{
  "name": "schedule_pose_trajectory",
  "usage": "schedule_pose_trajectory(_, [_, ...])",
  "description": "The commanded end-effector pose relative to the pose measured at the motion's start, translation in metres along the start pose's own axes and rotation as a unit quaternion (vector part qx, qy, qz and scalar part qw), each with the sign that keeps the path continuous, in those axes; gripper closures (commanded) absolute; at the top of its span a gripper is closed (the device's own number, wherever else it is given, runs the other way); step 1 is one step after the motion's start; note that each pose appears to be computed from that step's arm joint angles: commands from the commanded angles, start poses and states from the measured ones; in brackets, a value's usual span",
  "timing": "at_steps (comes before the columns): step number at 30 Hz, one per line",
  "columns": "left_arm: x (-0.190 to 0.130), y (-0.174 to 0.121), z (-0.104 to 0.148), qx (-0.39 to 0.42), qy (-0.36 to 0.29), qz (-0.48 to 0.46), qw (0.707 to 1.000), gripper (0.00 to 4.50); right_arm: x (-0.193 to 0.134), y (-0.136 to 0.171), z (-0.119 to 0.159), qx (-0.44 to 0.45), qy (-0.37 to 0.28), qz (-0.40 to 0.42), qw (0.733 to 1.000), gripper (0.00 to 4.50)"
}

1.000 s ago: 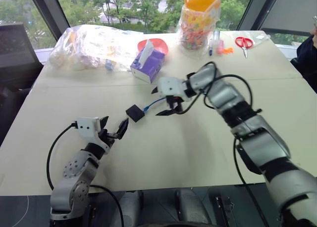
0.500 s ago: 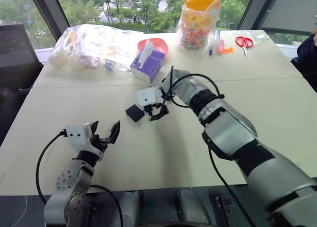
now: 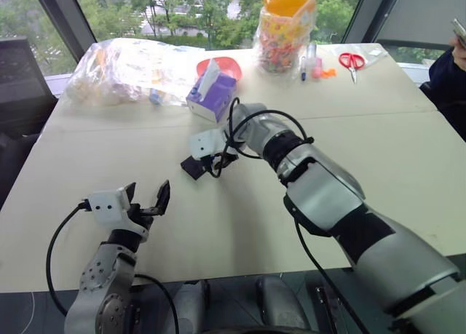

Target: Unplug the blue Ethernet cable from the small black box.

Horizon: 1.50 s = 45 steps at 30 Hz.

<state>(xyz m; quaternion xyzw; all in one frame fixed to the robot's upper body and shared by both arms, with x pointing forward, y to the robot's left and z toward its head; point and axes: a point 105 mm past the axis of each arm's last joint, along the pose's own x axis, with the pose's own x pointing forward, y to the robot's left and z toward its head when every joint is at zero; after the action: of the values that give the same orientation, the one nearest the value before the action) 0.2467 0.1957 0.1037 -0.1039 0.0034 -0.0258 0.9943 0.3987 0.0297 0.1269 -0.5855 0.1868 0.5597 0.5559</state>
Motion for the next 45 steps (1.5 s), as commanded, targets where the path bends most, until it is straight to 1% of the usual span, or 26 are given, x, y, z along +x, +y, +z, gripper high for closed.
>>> schedule_pose_trajectory(1, [-0.005, 0.001, 0.019, 0.014, -0.037, 0.005, 0.999, 0.0, 0.009, 0.005, -0.002, 0.008, 0.012, -0.001, 1.0, 4.4])
schedule_pose_trajectory(2, [-0.006, 0.001, 0.02, 0.014, -0.038, 0.007, 0.999, 0.0, 0.01, 0.006, -0.003, 0.008, 0.013, -0.001, 1.0, 4.46])
schedule_pose_trajectory(6, [-0.009, 0.004, 0.024, 0.018, -0.04, 0.009, 0.999, 0.0, 0.008, 0.004, 0.0, 0.008, -0.003, -0.006, 1.0, 4.46])
schedule_pose_trajectory(9, [-0.008, 0.003, 0.03, 0.016, -0.045, 0.0, 0.999, 0.0, -0.001, -0.008, 0.003, -0.018, -0.031, -0.045, 0.998, 4.46])
schedule_pose_trajectory(10, [-0.006, 0.001, 0.034, 0.013, -0.049, -0.009, 0.999, 0.0, -0.006, -0.012, 0.003, -0.043, -0.044, -0.065, 0.996, 4.46])
schedule_pose_trajectory(13, [-0.002, -0.006, 0.044, 0.002, -0.055, -0.04, 0.998, 0.0, -0.021, -0.024, 0.0, -0.094, -0.082, -0.135, 0.983, 4.46])
schedule_pose_trajectory(14, [0.0, -0.008, 0.046, -0.002, -0.055, -0.05, 0.997, 0.0, -0.027, -0.03, 0.002, -0.126, -0.098, -0.183, 0.97, 4.46])
schedule_pose_trajectory(17, [0.008, -0.016, 0.053, -0.007, -0.05, -0.085, 0.995, 0.0, -0.042, -0.037, -0.007, -0.145, -0.132, -0.279, 0.94, 4.46])
schedule_pose_trajectory(19, [0.015, -0.02, 0.057, -0.015, -0.047, -0.104, 0.993, 0.0, -0.047, -0.033, -0.018, -0.158, -0.138, -0.314, 0.926, 4.46])
schedule_pose_trajectory(20, [0.018, -0.022, 0.058, -0.014, -0.043, -0.114, 0.992, 0.0, -0.051, -0.031, -0.02, -0.166, -0.149, -0.336, 0.915, 4.46])
schedule_pose_trajectory(22, [0.025, -0.029, 0.06, -0.01, -0.035, -0.141, 0.989, 0.0, -0.058, -0.026, -0.028, -0.158, -0.163, -0.373, 0.9, 4.46])
schedule_pose_trajectory(24, [0.032, -0.035, 0.063, -0.007, -0.029, -0.168, 0.985, 0.0, -0.064, -0.017, -0.035, -0.158, -0.167, -0.406, 0.884, 4.46])
schedule_pose_trajectory(26, [0.037, -0.04, 0.067, -0.013, -0.029, -0.193, 0.981, 0.0, -0.072, -0.008, -0.037, -0.166, -0.167, -0.449, 0.862, 4.46])
schedule_pose_trajectory(29, [0.042, -0.047, 0.07, -0.024, -0.023, -0.231, 0.972, 0.0, -0.082, 0.002, -0.036, -0.167, -0.157, -0.501, 0.835, 4.46])
schedule_pose_trajectory(32, [0.046, -0.06, 0.068, -0.034, -0.003, -0.277, 0.96, 0.0, -0.092, 0.014, -0.027, -0.194, -0.15, -0.543, 0.803, 4.46])
schedule_pose_trajectory(36, [0.046, -0.071, 0.064, -0.044, 0.032, -0.326, 0.944, 0.0, -0.096, 0.023, -0.017, -0.204, -0.154, -0.557, 0.79, 4.46])
schedule_pose_trajectory(39, [0.048, -0.074, 0.064, -0.04, 0.039, -0.341, 0.938, 0.0, -0.1, 0.029, -0.011, -0.209, -0.165, -0.56, 0.785, 4.46])
schedule_pose_trajectory(45, [0.053, -0.078, 0.069, -0.033, 0.035, -0.356, 0.933, 0.0, -0.096, 0.041, -0.007, -0.233, -0.172, -0.54, 0.79, 4.46])
